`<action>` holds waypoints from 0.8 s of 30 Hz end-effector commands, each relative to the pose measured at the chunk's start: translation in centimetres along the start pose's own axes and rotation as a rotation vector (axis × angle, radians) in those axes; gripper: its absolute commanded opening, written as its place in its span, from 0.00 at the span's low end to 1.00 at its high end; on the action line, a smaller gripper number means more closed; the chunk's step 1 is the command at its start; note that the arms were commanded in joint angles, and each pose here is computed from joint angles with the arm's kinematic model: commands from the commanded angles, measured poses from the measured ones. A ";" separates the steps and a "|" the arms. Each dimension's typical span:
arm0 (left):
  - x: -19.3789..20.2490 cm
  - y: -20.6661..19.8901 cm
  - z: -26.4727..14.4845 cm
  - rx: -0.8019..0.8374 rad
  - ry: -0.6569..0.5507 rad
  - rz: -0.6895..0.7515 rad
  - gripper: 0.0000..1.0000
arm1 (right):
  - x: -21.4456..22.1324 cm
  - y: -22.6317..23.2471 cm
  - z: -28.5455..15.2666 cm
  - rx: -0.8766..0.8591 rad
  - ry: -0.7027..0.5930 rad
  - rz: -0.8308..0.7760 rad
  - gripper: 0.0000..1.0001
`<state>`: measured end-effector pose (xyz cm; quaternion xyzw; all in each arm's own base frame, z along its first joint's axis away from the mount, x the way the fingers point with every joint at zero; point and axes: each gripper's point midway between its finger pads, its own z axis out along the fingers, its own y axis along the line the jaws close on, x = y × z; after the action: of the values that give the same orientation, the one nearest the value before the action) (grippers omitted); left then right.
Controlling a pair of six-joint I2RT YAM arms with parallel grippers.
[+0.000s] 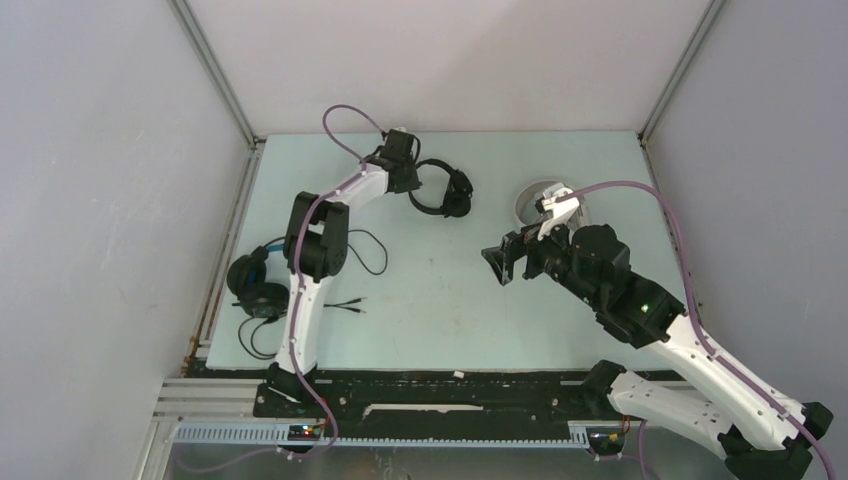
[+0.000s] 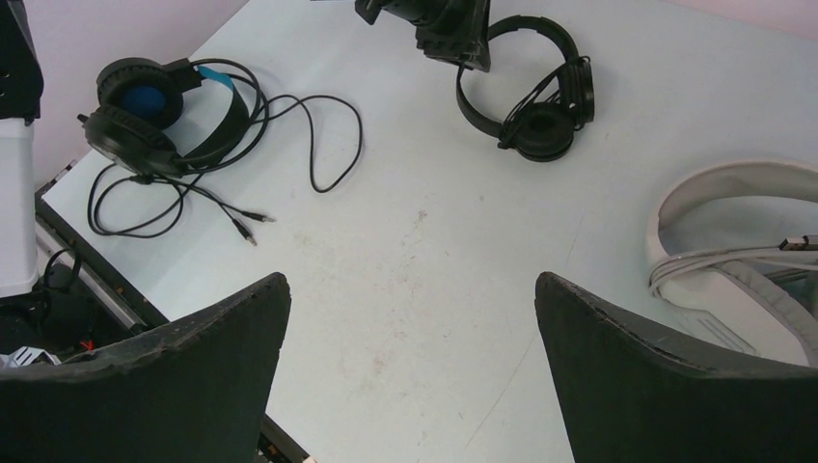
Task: Wrap the headphones
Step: Place the headphones at the center of the board.
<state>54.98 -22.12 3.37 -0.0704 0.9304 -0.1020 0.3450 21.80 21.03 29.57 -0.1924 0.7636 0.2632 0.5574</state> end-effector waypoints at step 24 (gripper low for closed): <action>-6.7 -0.7 -16.5 0.103 -0.155 -0.034 1.00 | -1.1 -0.5 -0.3 0.027 -0.041 0.101 1.00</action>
<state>51.39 -21.59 13.29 -0.0794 0.9126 -0.1689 0.3637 21.73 20.57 30.23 -0.1612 0.7641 0.2828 0.5569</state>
